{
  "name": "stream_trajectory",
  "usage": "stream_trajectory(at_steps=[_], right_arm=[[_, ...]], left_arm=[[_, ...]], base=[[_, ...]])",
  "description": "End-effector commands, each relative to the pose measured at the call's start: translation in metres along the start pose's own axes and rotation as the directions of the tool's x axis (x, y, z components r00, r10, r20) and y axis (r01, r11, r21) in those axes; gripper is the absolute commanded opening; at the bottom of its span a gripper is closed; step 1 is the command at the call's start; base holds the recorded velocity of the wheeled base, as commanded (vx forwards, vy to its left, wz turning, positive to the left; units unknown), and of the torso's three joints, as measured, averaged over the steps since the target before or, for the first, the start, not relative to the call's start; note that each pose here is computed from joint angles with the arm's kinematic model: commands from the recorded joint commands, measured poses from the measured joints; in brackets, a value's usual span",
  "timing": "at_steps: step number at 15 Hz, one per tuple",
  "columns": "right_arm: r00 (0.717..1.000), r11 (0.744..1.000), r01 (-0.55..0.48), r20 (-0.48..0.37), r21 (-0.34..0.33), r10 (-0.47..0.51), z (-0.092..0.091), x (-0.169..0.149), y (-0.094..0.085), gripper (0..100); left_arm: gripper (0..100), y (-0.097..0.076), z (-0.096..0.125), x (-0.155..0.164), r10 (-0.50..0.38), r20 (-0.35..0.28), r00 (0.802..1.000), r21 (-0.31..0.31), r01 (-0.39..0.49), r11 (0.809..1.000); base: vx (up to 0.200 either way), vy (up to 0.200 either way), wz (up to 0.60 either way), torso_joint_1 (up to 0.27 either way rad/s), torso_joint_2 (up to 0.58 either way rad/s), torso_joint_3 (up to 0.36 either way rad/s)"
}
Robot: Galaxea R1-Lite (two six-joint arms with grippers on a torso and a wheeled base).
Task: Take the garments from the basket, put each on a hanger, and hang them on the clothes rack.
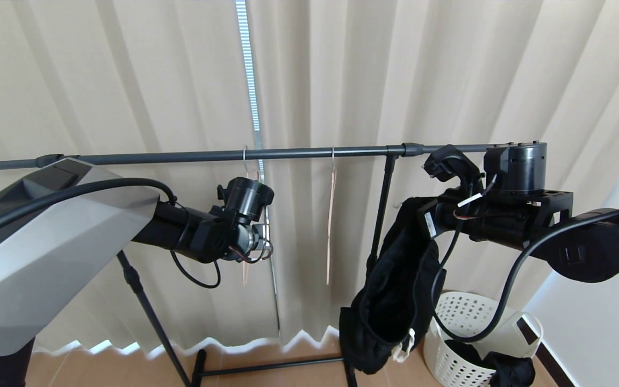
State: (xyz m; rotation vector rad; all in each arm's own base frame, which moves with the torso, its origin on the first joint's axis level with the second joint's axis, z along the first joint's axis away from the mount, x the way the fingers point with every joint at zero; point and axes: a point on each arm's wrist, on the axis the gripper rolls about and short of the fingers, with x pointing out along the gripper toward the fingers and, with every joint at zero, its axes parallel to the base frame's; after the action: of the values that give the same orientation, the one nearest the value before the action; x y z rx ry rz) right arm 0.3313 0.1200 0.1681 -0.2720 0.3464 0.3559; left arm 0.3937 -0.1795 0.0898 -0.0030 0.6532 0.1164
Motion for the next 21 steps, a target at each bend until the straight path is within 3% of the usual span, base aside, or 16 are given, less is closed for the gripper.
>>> stream_trajectory(at_steps=[1,9,21], right_arm=[[1.000,1.000,0.000,0.000,-0.002,0.000,0.000,0.000,0.000,0],[1.000,1.000,-0.001,-0.002,-0.002,0.001,0.000,0.001,0.000,0],[1.000,1.000,-0.001,-0.002,0.000,0.001,0.000,0.000,0.000,0]], left_arm=[[0,0.002,0.002,-0.003,0.000,0.004,1.000,-0.003,0.000,1.000],[0,0.015,0.013,-0.045,-0.021,0.049,0.999,0.004,0.021,1.000],[0,0.036,-0.016,-0.088,-0.037,0.031,0.999,0.045,0.035,0.998]], base=[[0.000,0.000,0.00,0.000,0.00,0.000],[0.000,0.000,0.00,0.000,0.00,0.000],[0.000,0.000,0.00,0.000,0.00,0.000]])
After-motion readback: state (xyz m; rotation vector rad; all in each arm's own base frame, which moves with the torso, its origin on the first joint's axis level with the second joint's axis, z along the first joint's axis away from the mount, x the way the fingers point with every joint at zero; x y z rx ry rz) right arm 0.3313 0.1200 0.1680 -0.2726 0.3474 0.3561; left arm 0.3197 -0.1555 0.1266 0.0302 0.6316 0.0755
